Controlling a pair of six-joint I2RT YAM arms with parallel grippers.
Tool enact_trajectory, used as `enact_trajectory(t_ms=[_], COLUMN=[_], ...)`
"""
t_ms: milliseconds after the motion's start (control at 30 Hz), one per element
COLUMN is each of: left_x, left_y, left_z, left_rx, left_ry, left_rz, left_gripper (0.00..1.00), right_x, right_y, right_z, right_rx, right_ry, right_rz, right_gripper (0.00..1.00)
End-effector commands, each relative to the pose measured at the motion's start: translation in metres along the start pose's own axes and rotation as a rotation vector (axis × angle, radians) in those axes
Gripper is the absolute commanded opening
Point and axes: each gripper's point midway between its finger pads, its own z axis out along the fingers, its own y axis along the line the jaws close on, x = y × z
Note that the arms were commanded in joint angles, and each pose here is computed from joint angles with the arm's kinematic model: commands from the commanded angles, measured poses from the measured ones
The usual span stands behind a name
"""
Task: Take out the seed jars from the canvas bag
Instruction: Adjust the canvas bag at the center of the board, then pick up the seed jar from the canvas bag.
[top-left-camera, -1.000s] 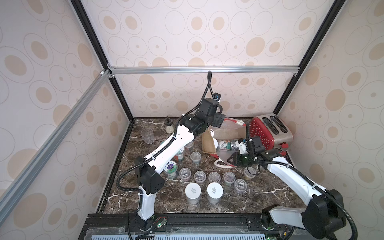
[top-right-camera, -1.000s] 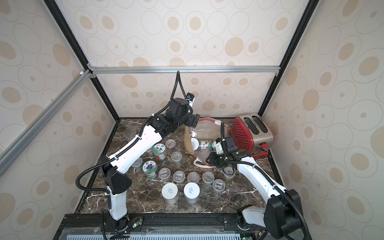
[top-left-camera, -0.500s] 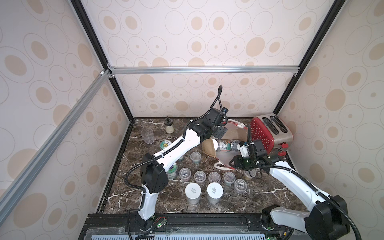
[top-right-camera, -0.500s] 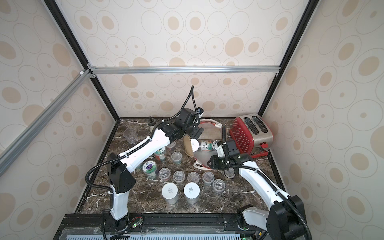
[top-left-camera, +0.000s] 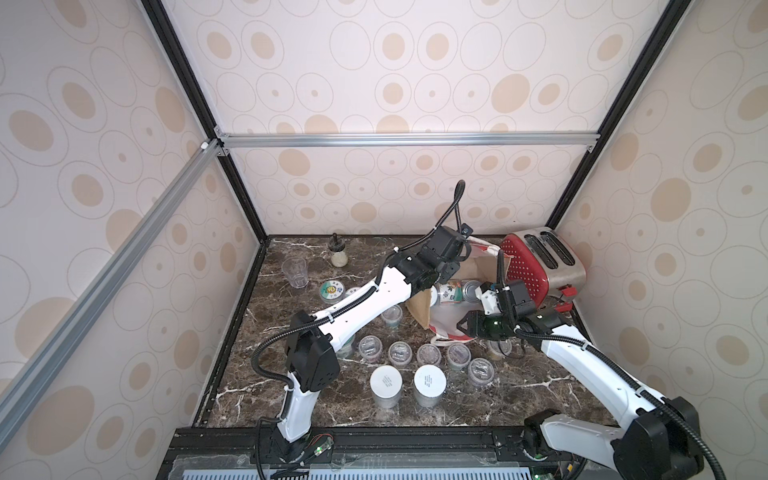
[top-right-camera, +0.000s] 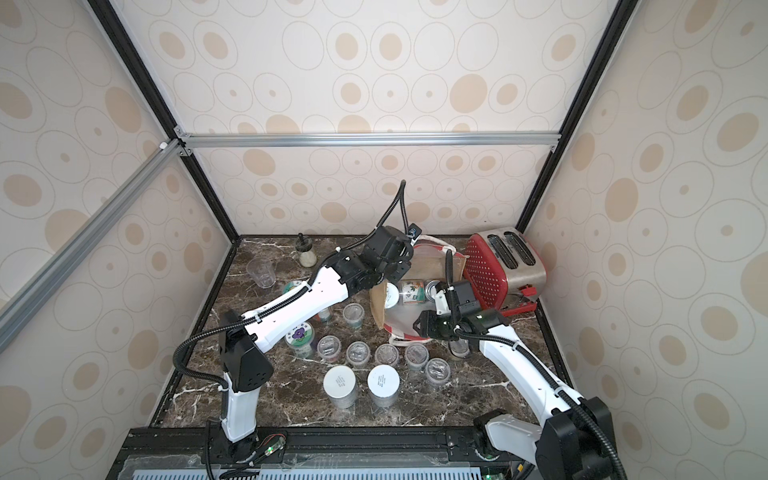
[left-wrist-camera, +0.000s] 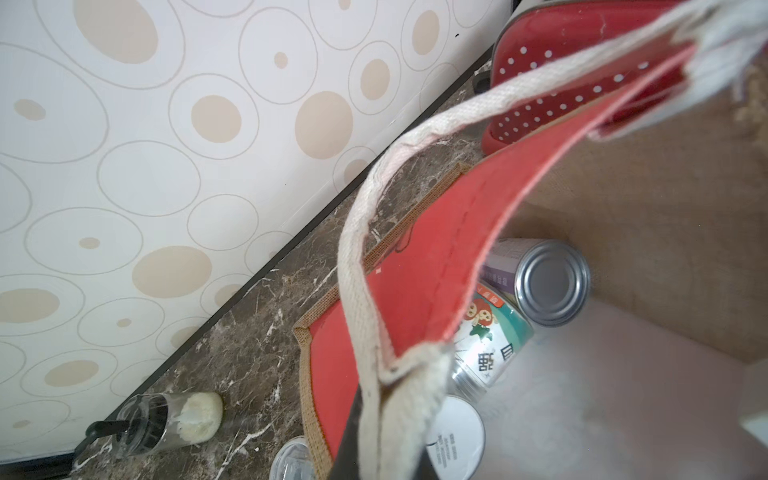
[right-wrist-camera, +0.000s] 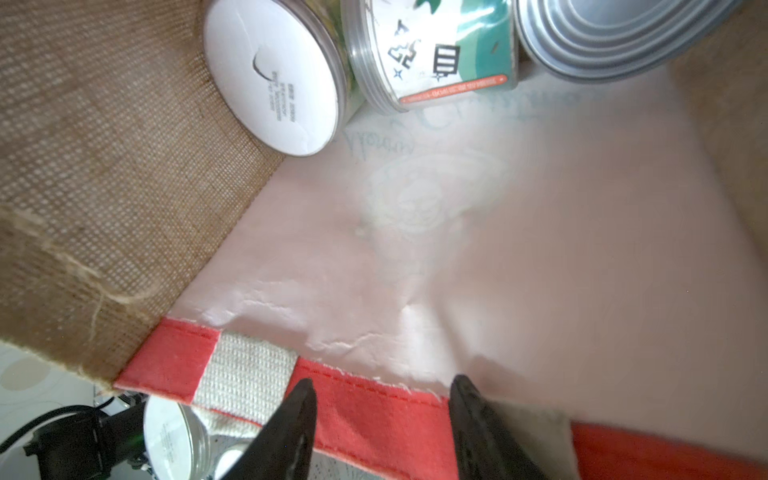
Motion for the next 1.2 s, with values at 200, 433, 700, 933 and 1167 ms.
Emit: enact_trajectory(t_ms=[200, 433, 700, 933, 1167], left_x=[-0.018, -0.015, -0.012, -0.013, -0.013], left_y=[-0.001, 0.0, -0.002, -0.001, -0.002], left_z=[-0.032, -0.031, -0.03, -0.032, -0.033], left_rx=[0.047, 0.041, 0.047, 0.047, 0.054], left_ry=[-0.107, -0.102, -0.102, -0.109, -0.113], left_rz=[-0.059, -0.062, -0.066, -0.065, -0.067], left_gripper=[0.0, 0.0, 0.0, 0.0, 0.0], right_x=[-0.053, -0.069, -0.073, -0.076, -0.073], right_y=[0.023, 0.038, 0.03, 0.033, 0.041], right_z=[0.014, 0.048, 0.07, 0.087, 0.11], right_rx=[0.014, -0.043, -0.015, -0.033, -0.065], right_ry=[-0.182, -0.194, -0.227, -0.22, -0.194], right_rz=[-0.047, 0.125, 0.338, 0.503, 0.56], right_gripper=[0.74, 0.9, 1.0, 1.0, 1.0])
